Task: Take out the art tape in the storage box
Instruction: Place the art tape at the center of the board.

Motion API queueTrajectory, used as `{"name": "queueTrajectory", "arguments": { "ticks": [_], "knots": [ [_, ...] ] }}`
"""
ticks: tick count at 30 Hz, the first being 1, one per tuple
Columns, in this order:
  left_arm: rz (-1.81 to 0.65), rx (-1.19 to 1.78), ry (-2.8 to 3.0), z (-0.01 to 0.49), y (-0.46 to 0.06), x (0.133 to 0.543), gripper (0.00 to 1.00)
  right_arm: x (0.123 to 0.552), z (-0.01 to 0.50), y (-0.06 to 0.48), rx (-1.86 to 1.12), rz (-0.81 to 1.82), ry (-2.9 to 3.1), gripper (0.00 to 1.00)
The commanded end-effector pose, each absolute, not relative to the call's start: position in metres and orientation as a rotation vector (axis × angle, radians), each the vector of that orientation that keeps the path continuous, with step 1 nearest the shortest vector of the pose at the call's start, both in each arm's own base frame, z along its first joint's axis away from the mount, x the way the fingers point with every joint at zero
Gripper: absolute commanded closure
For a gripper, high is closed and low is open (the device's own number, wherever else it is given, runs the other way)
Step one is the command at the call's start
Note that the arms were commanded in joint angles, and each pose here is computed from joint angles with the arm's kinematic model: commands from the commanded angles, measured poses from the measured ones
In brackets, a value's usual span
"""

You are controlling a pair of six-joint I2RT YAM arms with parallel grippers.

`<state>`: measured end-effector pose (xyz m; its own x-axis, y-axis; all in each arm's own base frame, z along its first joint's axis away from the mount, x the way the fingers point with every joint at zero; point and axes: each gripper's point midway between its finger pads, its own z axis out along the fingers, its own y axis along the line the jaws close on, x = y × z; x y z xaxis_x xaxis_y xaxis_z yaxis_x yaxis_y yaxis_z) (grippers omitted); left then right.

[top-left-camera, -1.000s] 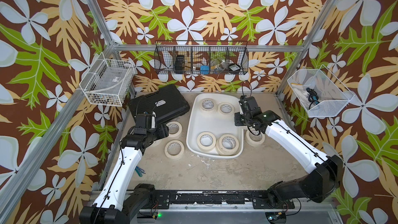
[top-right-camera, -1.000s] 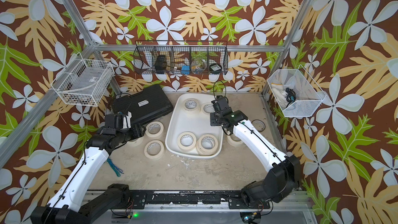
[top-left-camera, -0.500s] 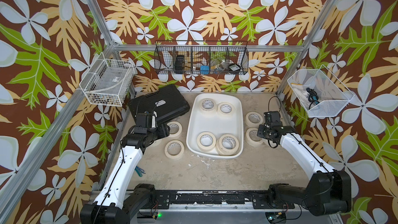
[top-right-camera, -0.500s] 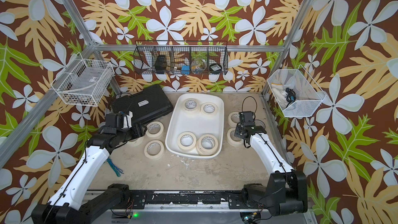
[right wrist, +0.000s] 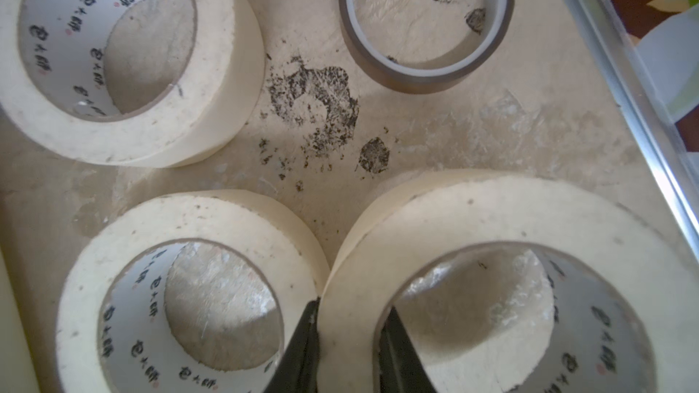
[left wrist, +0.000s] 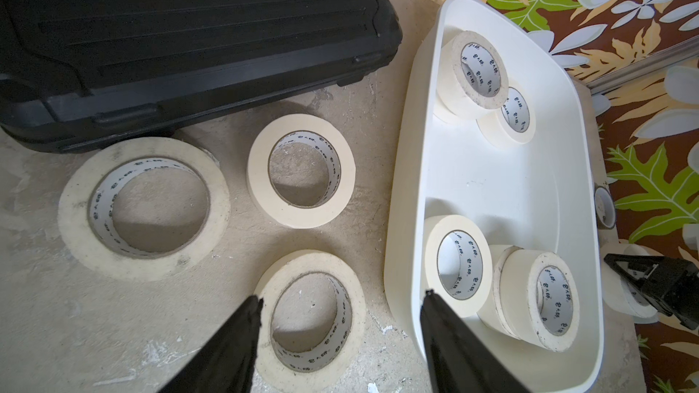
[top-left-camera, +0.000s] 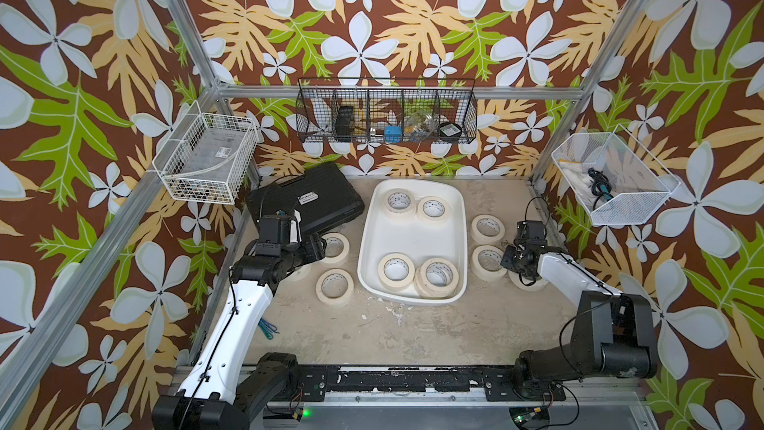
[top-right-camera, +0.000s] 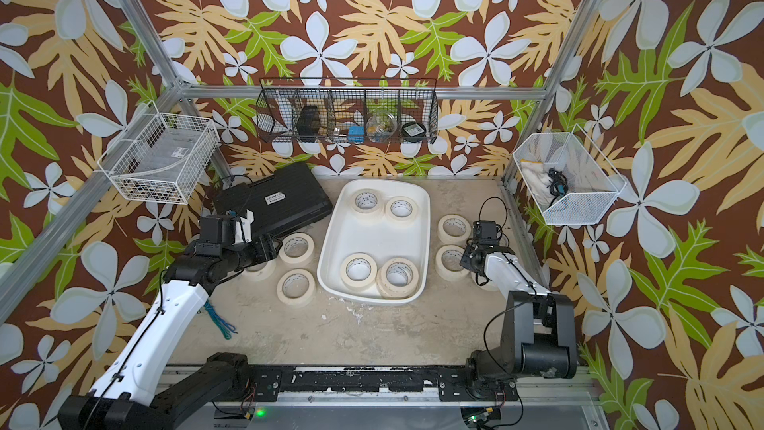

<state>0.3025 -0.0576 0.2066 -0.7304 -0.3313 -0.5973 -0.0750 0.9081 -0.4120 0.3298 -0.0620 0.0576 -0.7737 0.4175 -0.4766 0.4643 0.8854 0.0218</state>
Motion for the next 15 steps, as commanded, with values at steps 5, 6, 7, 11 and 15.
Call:
{"name": "queueTrajectory", "arguments": {
  "ticks": [5, 6, 7, 11, 15],
  "knots": [
    [-0.482, -0.278, 2.353, 0.213, -0.059, 0.304, 0.30, 0.341, 0.051, -0.065, 0.637, -0.119, 2.559, 0.95],
    [-0.485, -0.279, 2.352, 0.214, -0.059, 0.304, 0.30, 0.341, 0.050, -0.065, 0.635, -0.116, 2.559, 0.95],
    [-0.485, -0.279, 2.351, 0.214, -0.059, 0.305, 0.30, 0.340, 0.048, -0.065, 0.639, -0.118, 2.562, 0.94],
    [-0.489, -0.278, 2.346, 0.217, -0.060, 0.306, 0.30, 0.339, 0.043, -0.067, 0.647, -0.121, 2.576, 0.92],
    [-0.491, -0.276, 2.345, 0.219, -0.060, 0.307, 0.30, 0.340, 0.051, -0.065, 0.644, -0.084, 2.555, 0.92]
  ]
}}
